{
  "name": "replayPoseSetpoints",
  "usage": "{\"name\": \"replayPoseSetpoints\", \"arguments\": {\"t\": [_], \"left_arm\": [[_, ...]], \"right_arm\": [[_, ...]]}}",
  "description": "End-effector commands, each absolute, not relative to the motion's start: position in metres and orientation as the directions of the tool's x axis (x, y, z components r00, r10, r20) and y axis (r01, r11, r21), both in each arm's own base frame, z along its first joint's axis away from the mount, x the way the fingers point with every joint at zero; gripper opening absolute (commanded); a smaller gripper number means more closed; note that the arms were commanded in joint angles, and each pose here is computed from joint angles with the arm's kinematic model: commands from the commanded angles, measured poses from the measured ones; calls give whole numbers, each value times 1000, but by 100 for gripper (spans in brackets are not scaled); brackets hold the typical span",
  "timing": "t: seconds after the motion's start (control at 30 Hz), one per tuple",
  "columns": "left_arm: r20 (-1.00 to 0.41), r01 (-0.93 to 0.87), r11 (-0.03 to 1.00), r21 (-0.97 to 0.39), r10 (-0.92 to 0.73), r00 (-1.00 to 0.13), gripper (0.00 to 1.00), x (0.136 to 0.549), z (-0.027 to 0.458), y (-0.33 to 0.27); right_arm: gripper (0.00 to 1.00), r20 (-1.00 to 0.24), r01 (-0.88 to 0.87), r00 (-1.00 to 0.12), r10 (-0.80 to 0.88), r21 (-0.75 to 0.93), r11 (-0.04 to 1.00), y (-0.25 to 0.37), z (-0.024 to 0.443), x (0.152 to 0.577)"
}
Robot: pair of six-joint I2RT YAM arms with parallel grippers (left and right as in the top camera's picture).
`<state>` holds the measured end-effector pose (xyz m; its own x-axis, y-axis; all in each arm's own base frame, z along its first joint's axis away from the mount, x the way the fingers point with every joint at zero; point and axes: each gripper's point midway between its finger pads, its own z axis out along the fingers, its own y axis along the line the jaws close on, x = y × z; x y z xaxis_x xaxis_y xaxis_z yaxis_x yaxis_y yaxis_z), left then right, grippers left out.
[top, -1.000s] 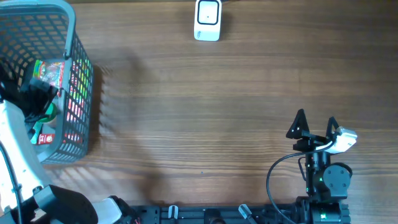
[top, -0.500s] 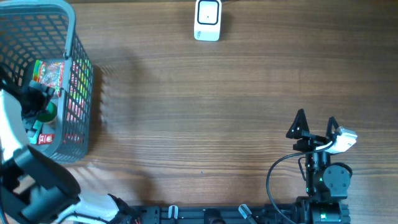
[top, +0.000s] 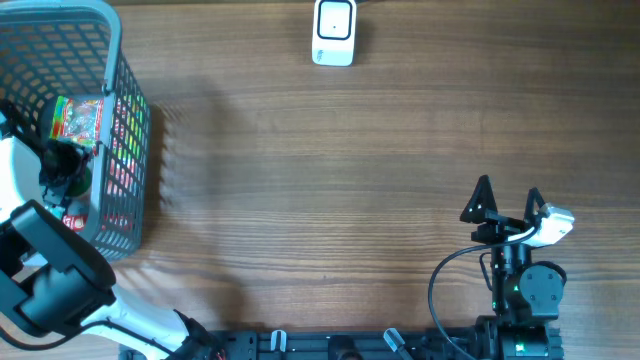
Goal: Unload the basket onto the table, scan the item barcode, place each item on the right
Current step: 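Grasp the green-lidded jar by its lid with the left gripper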
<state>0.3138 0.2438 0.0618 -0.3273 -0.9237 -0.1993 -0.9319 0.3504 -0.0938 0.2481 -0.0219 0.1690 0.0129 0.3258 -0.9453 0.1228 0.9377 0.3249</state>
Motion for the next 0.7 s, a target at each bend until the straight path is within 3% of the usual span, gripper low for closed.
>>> {"name": "replayPoseSetpoints", "arguments": {"t": [0.0,0.33,0.67], "left_arm": [[-164,-935,346,-74,-929,-331,64,308,53,238],[-152,-935,347,-72,-930,-333,57,303,60,233],[-279,-920,358,-159,-910,-306,58,307,131,235]], "right_arm": [[100,-951,107,5,309,308,945,-19,169,249],[100,-951,107,5,309,307,946,-19,169,249],[100,-951,107,5,309,308,945,-19,169,249]]}}
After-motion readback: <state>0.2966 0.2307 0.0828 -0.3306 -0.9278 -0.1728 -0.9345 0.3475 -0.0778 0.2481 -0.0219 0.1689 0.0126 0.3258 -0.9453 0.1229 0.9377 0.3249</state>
